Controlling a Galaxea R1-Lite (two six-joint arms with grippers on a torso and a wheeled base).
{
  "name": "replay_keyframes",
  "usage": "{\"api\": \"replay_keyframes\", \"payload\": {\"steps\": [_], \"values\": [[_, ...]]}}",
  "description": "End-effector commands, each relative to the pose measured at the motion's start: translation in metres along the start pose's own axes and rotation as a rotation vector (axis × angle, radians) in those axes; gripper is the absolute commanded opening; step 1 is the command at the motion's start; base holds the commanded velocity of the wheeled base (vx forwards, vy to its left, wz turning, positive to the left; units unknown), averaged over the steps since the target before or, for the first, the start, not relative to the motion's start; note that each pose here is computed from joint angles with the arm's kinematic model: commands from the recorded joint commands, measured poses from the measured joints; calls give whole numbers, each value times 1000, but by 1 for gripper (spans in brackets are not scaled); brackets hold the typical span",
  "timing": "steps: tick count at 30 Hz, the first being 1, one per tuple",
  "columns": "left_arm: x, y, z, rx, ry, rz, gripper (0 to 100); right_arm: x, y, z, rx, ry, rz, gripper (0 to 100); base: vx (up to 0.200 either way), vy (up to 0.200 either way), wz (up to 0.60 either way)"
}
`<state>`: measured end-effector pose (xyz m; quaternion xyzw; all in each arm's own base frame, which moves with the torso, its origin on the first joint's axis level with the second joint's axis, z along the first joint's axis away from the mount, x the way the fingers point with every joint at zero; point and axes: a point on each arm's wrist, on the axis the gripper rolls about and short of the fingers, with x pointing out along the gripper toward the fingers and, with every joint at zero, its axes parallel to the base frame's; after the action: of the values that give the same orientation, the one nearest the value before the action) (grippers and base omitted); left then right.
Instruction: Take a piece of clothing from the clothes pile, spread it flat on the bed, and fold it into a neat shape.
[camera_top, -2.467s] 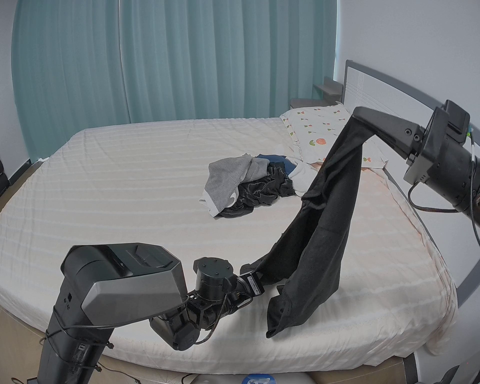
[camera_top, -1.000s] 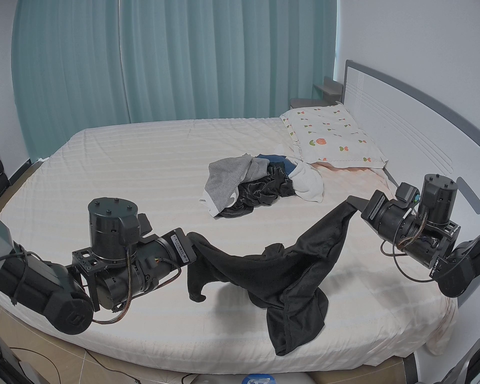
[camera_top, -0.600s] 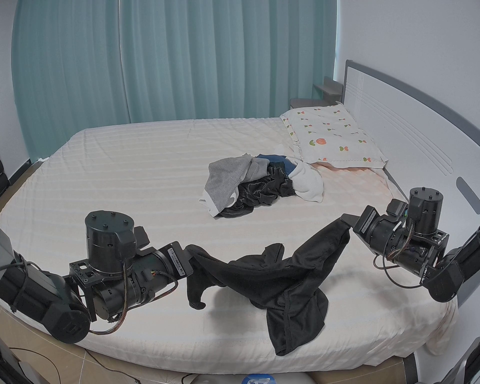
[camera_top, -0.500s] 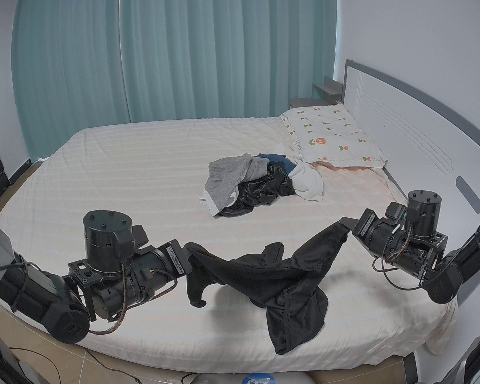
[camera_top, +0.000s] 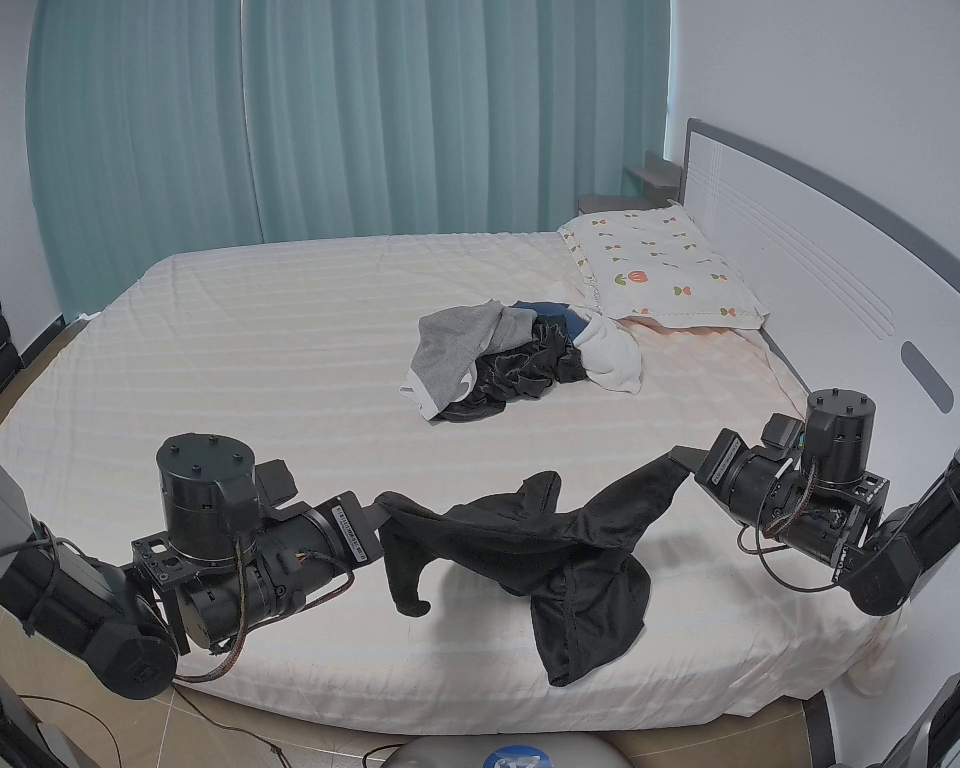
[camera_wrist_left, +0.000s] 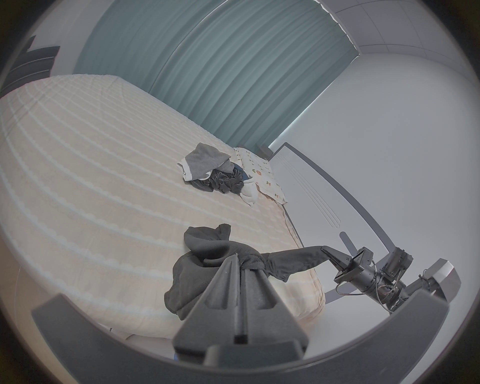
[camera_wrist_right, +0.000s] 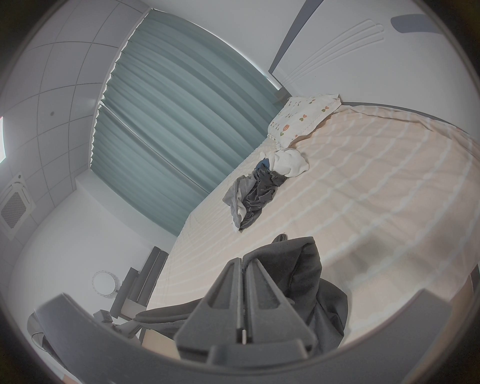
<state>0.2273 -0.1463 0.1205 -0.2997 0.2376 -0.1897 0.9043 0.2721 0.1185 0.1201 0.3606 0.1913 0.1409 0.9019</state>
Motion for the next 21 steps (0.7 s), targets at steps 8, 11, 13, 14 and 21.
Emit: {"api": "replay_keyframes", "payload": {"steps": [8, 11, 13, 14, 21], "values": [[-1, 1, 0, 1, -7, 13, 0, -2, 4, -2, -4, 5, 12, 0, 0, 50, 0], [-2, 0, 4, -4, -24, 9, 0, -2, 4, -3, -4, 5, 14, 0, 0, 200, 0], [-7, -2, 8, -7, -40, 3, 0, -2, 5, -3, -5, 6, 15, 0, 0, 200, 0], [-7, -1, 8, -5, -38, 4, 0, -2, 5, -3, -5, 6, 15, 0, 0, 200, 0], [-13, -3, 12, -4, -75, 15, 0, -5, 8, 1, -10, -40, -1, 0, 0, 200, 0]]}}
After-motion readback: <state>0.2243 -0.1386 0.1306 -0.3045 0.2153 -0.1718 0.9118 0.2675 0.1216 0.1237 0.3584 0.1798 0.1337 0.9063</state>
